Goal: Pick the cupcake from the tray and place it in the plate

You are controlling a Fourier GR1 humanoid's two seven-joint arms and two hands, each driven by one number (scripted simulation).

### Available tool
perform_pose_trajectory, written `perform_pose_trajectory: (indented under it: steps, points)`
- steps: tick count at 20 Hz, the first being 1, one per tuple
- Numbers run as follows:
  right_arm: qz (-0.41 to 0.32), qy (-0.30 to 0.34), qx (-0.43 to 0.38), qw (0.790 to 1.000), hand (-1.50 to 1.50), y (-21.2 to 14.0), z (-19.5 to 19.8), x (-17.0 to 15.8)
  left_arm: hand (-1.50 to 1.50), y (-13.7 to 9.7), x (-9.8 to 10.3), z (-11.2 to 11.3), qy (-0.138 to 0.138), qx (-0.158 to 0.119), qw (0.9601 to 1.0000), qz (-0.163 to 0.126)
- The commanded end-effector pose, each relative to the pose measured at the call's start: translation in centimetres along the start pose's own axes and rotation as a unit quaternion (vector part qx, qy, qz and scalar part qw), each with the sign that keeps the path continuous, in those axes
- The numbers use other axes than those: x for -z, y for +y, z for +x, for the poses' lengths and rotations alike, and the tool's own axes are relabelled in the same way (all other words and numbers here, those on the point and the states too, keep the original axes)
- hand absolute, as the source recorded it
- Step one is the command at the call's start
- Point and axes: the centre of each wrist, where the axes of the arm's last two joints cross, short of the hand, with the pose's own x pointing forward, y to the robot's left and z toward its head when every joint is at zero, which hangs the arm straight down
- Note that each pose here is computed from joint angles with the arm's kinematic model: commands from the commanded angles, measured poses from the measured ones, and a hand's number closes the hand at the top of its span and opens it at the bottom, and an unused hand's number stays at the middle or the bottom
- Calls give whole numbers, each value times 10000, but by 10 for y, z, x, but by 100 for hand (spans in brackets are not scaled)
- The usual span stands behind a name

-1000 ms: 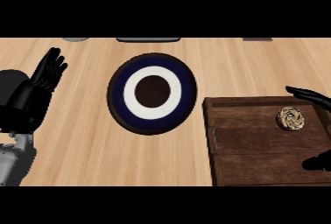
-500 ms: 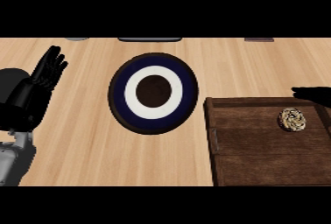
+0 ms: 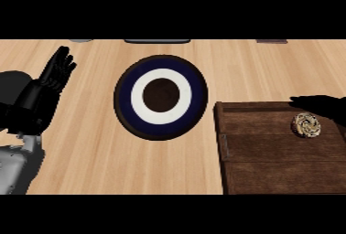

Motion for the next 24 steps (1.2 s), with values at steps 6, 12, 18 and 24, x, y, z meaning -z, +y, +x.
perform_pose_trajectory:
  steps: [6,12,18,24]
  points:
    - [122,773,-545,9954,-150,7,-9,24,0,-1,5,-12,21,-104,9999,95]
    - [288,897,-383,9948,-150,35,-29,40,0,2,-5,-12,-40,-36,10000,49]
    - [484,784,-489,9945,-150,42,-34,57,0,18,-1,1,-4,-9,10000,93]
    - [627,1031,-518,9913,-150,70,-33,97,0,4,12,-4,-81,-13,10000,18]
